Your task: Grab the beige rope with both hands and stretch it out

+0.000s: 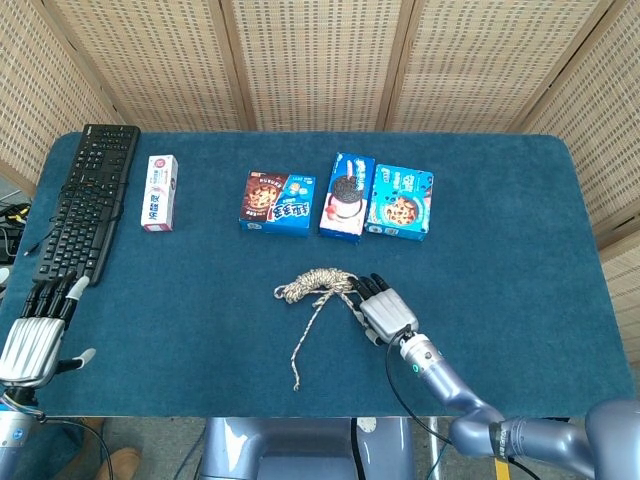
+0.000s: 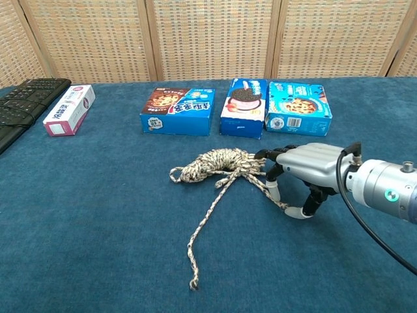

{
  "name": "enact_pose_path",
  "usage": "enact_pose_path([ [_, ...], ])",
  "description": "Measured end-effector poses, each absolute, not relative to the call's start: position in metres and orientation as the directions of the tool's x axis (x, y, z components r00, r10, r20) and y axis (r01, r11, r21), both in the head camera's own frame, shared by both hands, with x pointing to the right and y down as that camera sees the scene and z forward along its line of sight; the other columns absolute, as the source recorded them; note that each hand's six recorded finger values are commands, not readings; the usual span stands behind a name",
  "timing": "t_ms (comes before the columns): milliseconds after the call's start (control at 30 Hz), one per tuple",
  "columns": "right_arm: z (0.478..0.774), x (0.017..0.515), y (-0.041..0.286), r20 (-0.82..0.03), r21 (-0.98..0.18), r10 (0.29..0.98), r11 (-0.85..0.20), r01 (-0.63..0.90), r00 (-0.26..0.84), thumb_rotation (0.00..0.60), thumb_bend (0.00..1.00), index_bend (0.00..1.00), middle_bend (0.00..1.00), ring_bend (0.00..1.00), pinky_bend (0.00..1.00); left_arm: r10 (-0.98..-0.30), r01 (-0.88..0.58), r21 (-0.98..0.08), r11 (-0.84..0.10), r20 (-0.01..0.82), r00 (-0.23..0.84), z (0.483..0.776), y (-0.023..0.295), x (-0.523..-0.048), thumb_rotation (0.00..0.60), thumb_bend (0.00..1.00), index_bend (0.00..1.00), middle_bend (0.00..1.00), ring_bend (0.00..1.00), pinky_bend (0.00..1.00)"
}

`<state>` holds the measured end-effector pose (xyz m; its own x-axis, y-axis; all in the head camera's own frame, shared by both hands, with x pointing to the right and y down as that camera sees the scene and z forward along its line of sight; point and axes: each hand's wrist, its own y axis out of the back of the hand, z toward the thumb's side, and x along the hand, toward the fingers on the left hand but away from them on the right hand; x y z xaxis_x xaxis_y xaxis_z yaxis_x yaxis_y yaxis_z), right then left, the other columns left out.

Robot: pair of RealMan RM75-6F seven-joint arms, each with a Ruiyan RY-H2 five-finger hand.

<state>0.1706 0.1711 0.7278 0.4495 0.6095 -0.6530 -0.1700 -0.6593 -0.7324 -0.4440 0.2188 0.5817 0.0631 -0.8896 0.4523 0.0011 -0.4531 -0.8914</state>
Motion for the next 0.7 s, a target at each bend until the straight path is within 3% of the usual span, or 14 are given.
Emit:
enact_pose_path([
  [700,0.7325,0.1688,0.1723,-0.645,-0.741,0.619,-0.649,-0.171,0.449,0.600,0.42,0.60,0.05,0.00,0.00,-0.887,0.000,-0.889,-0.457,0.456,0.066,0.5823,0.2197,-0.4439,0.600,0.00,0.00,0.00,0.00,0.00],
])
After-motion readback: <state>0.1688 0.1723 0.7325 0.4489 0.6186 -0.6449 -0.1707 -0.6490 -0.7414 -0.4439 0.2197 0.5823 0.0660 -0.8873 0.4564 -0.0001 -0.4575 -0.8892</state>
